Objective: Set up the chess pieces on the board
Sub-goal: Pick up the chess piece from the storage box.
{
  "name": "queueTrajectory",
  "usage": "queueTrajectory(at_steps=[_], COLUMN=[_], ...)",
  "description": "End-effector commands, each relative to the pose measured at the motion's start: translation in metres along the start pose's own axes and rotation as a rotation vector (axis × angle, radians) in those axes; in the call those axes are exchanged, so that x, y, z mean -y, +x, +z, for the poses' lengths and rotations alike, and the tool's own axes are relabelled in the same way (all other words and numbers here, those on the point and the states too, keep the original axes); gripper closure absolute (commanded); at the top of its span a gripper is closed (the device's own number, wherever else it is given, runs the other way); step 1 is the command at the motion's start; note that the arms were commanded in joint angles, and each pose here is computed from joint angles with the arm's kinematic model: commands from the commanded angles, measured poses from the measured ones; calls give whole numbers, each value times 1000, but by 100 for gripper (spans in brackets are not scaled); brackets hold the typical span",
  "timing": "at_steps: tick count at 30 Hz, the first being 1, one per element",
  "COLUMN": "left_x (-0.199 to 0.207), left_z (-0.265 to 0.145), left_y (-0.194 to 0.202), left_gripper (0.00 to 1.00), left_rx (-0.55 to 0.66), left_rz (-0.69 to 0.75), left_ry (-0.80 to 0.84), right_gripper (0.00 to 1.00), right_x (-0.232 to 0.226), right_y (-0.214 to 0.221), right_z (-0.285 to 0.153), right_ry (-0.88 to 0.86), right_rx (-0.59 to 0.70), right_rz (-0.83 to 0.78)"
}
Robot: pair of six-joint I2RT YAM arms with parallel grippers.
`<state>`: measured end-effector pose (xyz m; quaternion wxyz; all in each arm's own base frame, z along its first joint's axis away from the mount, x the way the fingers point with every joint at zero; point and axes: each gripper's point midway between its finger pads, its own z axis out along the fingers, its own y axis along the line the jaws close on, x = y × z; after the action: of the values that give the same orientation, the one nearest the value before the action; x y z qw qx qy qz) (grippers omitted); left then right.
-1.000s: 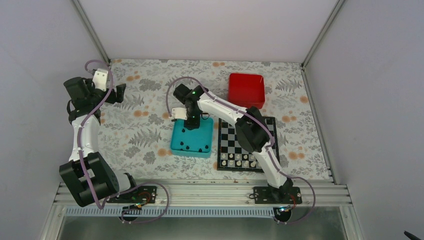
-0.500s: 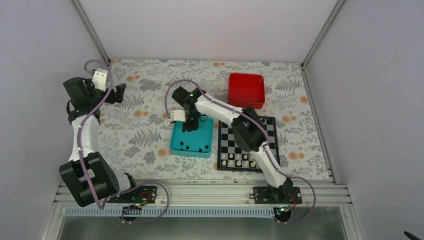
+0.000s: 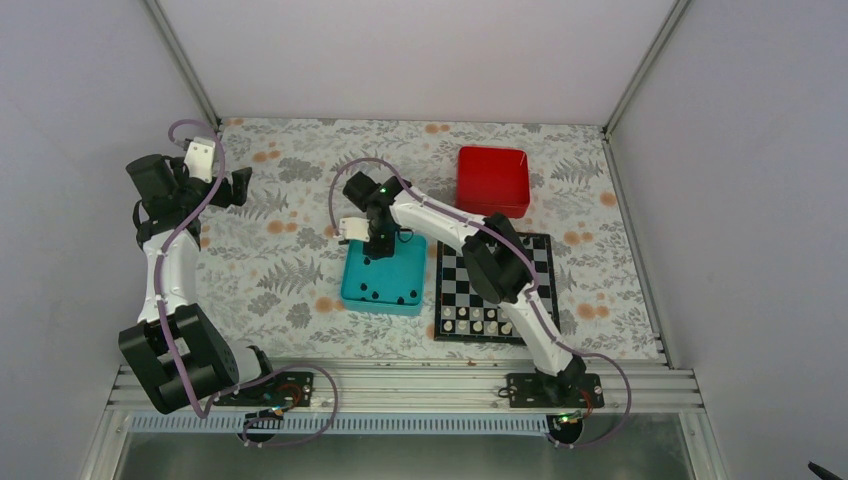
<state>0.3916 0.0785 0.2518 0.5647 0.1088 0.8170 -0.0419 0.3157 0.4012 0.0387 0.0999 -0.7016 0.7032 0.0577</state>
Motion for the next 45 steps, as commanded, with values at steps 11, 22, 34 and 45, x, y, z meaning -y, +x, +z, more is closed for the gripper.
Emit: queueTrajectory(at_steps=[11, 22, 34, 45], left_x=[0, -1, -2, -2], left_z=[-7, -7, -9, -7], left_y=[-8, -8, -9, -8], left_gripper=[0, 0, 0, 0], left_rx=[36, 37, 39, 36], left_rz=[6, 3, 3, -3], left_ry=[8, 9, 4, 11], right_gripper=[69, 86, 92, 89], right_x=[-10, -10, -7, 2], right_y=[-8, -5, 2, 109], right_z=[14, 15, -89, -162], right_ry=[-45, -48, 64, 75], right_rx=[19, 4, 48, 99], right_rz=[-4, 1, 26, 267])
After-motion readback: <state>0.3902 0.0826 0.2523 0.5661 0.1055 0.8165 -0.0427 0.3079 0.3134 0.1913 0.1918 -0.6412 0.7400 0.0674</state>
